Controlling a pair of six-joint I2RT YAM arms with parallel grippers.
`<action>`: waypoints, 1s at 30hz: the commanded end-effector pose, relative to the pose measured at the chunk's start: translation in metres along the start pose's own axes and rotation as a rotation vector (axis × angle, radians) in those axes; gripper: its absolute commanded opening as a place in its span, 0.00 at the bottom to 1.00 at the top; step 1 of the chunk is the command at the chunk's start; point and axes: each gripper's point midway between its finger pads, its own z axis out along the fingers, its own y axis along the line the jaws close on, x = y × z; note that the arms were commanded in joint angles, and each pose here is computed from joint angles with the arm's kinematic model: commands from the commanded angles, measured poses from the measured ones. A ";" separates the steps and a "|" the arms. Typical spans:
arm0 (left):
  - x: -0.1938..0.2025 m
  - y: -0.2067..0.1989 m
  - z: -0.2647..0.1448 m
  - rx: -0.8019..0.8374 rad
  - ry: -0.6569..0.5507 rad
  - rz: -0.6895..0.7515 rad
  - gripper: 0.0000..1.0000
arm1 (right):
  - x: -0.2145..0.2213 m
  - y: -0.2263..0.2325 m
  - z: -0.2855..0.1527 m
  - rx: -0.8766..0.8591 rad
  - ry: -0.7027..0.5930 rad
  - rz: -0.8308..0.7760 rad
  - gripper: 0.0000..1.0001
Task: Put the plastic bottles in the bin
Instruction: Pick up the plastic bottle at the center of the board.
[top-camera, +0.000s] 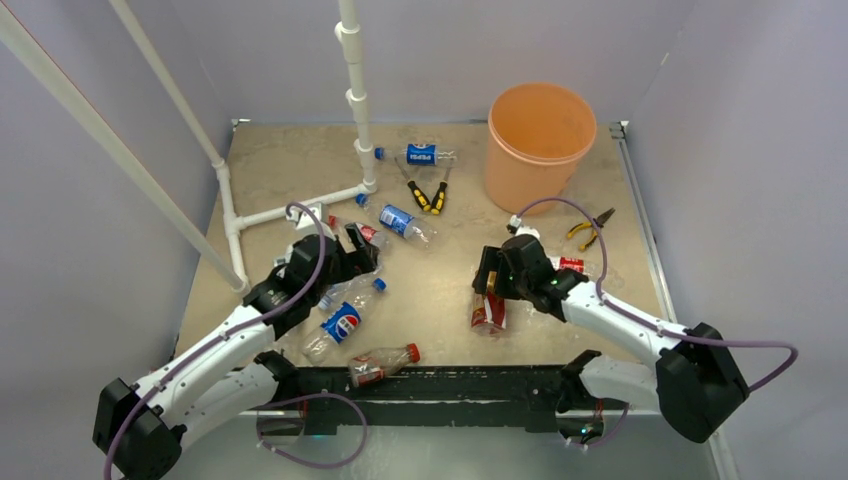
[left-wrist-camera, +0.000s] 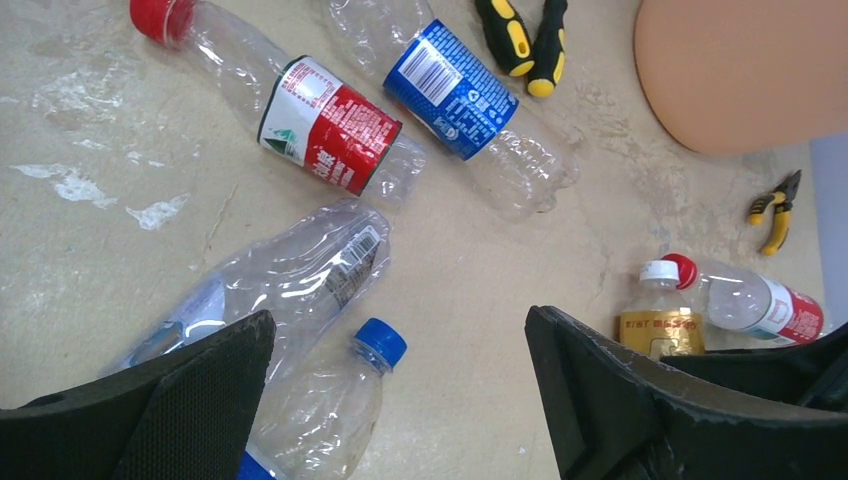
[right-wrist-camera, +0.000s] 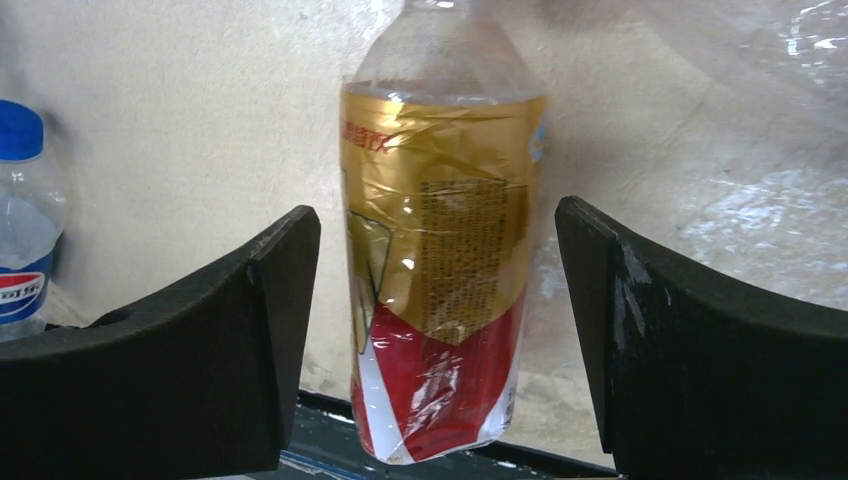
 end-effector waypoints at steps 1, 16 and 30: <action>-0.004 -0.014 0.000 0.061 -0.018 -0.040 0.96 | -0.001 0.018 0.001 -0.047 -0.016 0.007 0.86; 0.001 -0.009 -0.006 0.067 -0.012 -0.050 0.93 | 0.010 0.025 0.007 -0.082 -0.011 -0.006 0.69; -0.048 -0.054 -0.032 0.251 -0.135 -0.047 0.94 | -0.086 0.126 -0.134 -0.683 -0.477 -0.230 0.54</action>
